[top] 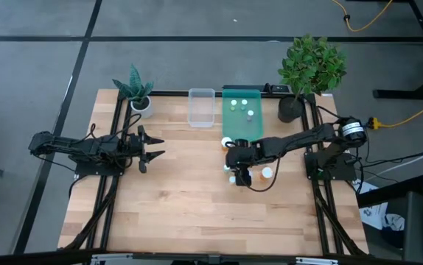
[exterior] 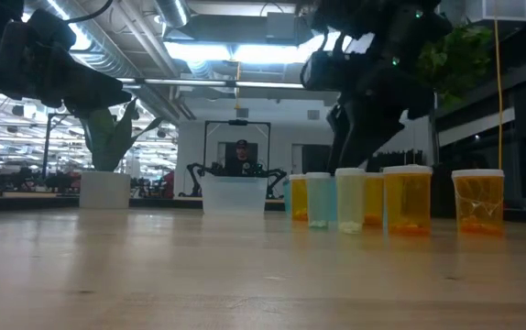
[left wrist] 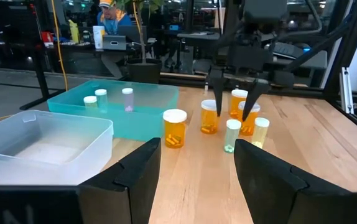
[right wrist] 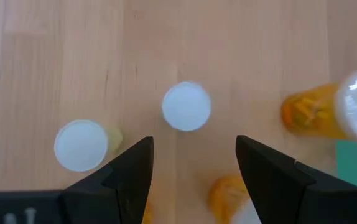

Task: Pick and place medicine bottles into bin by pill shape (circle, oval)
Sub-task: Put the blue tablet bottle into the blue bin

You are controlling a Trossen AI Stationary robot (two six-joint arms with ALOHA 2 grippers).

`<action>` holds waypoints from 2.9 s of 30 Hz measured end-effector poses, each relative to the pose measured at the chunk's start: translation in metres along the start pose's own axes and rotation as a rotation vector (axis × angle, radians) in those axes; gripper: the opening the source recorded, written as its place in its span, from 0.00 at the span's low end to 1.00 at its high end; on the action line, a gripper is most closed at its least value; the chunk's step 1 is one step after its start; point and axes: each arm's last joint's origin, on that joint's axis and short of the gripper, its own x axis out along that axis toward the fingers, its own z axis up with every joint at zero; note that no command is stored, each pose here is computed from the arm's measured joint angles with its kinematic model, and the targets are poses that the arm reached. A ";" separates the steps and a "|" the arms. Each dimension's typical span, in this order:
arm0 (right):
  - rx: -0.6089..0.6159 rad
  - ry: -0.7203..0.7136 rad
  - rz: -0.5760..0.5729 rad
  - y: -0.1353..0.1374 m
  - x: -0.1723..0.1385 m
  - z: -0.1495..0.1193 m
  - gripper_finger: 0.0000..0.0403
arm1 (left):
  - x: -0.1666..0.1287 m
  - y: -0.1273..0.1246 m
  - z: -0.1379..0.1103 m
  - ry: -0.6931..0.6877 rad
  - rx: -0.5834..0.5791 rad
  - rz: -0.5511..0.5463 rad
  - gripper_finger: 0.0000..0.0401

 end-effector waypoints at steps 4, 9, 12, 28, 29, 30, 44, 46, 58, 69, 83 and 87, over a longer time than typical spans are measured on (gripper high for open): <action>-0.020 0.028 -0.001 0.001 0.010 -0.002 0.57 | 0.000 0.000 0.000 0.000 0.000 0.000 0.49; -0.043 -0.022 -0.008 0.000 0.016 0.003 0.57 | 0.000 0.000 0.000 0.001 0.000 -0.001 0.49; -0.039 -0.048 -0.010 -0.001 0.016 0.006 0.57 | 0.000 0.000 0.000 0.000 0.000 -0.001 0.49; -0.026 -0.085 0.021 -0.002 0.017 0.010 0.57 | 0.000 0.000 0.000 0.001 0.000 0.000 0.49; -0.026 -0.084 0.021 -0.002 0.017 0.010 0.57 | 0.000 0.000 0.000 0.000 0.000 0.000 0.49; -0.026 -0.084 0.021 -0.002 0.018 0.010 0.57 | 0.000 0.000 0.000 0.000 0.000 0.000 0.49; 0.001 -0.083 0.021 -0.003 0.018 0.010 0.33 | 0.000 0.000 0.000 0.001 0.000 0.000 0.49; 0.013 -0.085 0.021 -0.003 0.017 0.010 0.28 | 0.000 0.000 0.000 0.001 0.000 0.000 0.49; -0.117 -0.128 -0.164 -0.017 -0.060 0.064 0.30 | 0.000 0.000 0.000 0.000 0.000 0.000 0.49; 0.168 -0.124 -0.328 -0.115 -0.094 0.048 0.29 | 0.000 0.000 0.000 0.001 0.000 0.000 0.49; 0.344 -0.181 -0.258 -0.173 -0.018 -0.020 0.29 | 0.000 0.000 0.000 0.001 0.001 0.000 0.49; 0.356 -0.158 -0.260 -0.174 -0.013 -0.029 0.29 | 0.000 0.000 0.000 0.001 0.001 0.000 0.49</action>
